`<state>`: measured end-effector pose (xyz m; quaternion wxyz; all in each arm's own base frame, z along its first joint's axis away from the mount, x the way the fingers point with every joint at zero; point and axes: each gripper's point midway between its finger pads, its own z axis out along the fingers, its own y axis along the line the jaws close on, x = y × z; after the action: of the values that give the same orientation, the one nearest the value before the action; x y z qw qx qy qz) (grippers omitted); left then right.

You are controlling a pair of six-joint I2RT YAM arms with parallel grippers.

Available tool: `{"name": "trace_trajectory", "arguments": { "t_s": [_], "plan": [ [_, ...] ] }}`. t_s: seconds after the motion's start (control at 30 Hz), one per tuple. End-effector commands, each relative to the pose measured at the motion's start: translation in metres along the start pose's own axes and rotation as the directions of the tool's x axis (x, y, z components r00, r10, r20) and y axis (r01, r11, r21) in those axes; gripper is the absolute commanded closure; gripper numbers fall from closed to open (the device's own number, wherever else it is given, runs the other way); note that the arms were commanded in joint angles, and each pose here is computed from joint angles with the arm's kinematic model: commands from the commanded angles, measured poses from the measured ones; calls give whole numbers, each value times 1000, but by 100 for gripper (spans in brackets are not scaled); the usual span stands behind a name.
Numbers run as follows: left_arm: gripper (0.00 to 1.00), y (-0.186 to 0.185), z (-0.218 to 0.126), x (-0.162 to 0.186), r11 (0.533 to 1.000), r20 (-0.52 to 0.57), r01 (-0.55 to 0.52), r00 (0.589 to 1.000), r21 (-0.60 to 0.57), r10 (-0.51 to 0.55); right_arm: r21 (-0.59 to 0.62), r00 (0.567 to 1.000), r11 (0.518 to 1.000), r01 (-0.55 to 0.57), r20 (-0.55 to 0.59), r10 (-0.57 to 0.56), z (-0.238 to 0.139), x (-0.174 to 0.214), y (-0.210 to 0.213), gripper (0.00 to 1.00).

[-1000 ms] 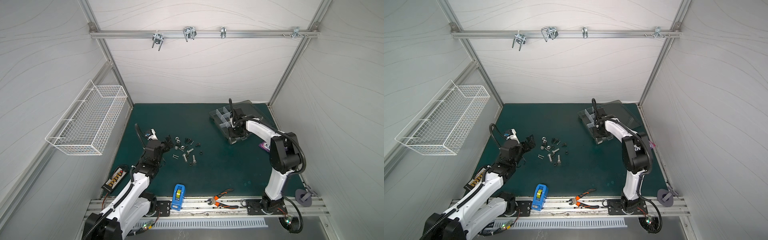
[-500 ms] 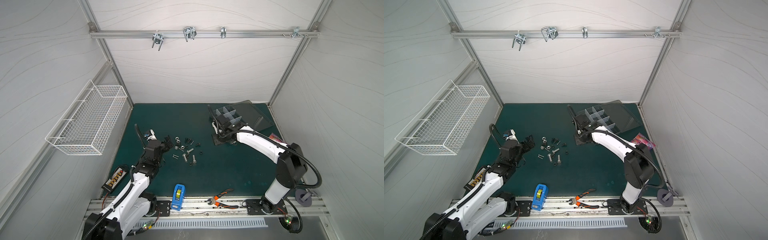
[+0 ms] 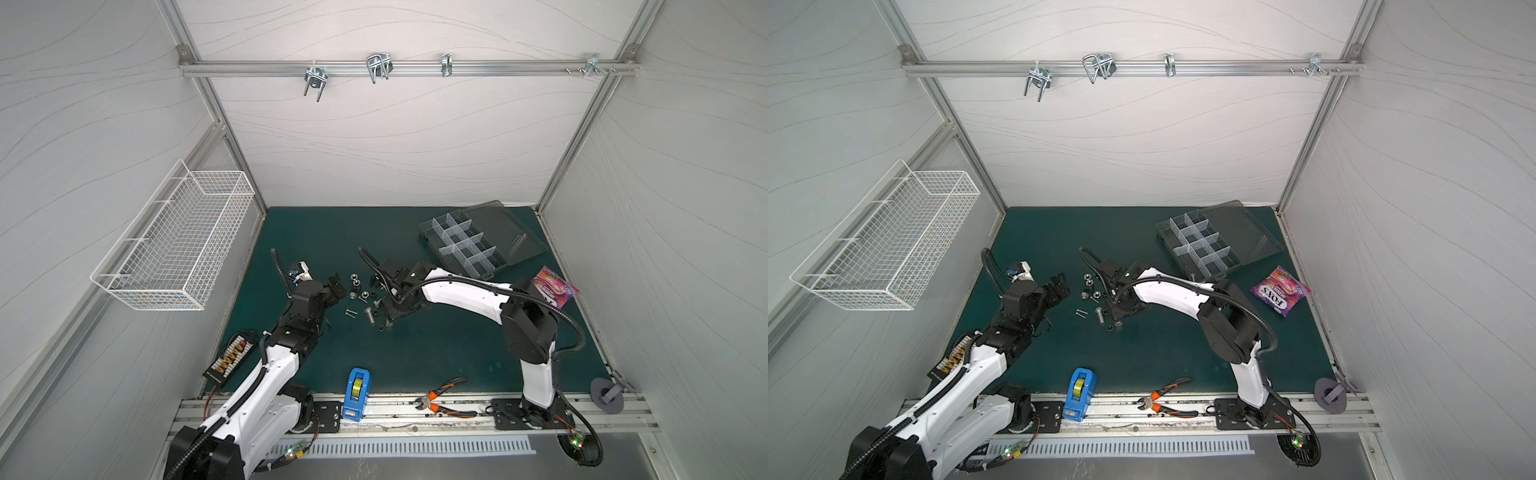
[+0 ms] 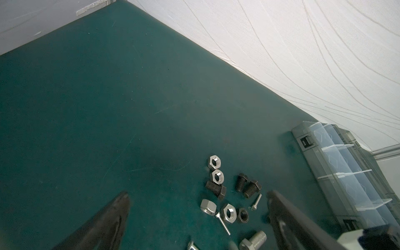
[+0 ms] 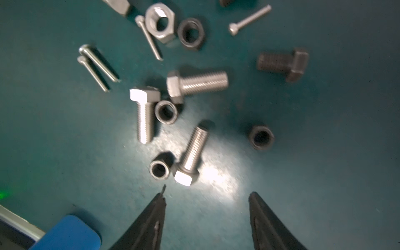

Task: Sort the screws and nuts into containers
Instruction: 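Move the right gripper back over the bolt and nut pile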

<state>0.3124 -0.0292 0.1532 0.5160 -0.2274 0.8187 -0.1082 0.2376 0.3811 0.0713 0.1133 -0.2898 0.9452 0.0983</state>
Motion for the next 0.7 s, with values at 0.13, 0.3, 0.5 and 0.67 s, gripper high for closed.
{"name": "trace_trajectory", "arguments": {
  "t_s": [0.13,0.3,0.5,0.67],
  "plan": [
    [0,-11,-5,-21,999,52,35,998,22,-36,8,996,1000,24,-83,-23,25,9,5,39],
    [0,-10,-4,-19,999,48,34,998,19,-35,18,993,999,28,-115,-26,39,15,4,44],
    [0,-10,-4,-19,999,48,35,998,20,-36,13,990,1000,26,-141,-24,51,21,3,49],
    [0,-10,-3,-18,999,44,35,998,20,-36,22,987,999,27,-158,-24,59,26,1,56]
  ]
}}
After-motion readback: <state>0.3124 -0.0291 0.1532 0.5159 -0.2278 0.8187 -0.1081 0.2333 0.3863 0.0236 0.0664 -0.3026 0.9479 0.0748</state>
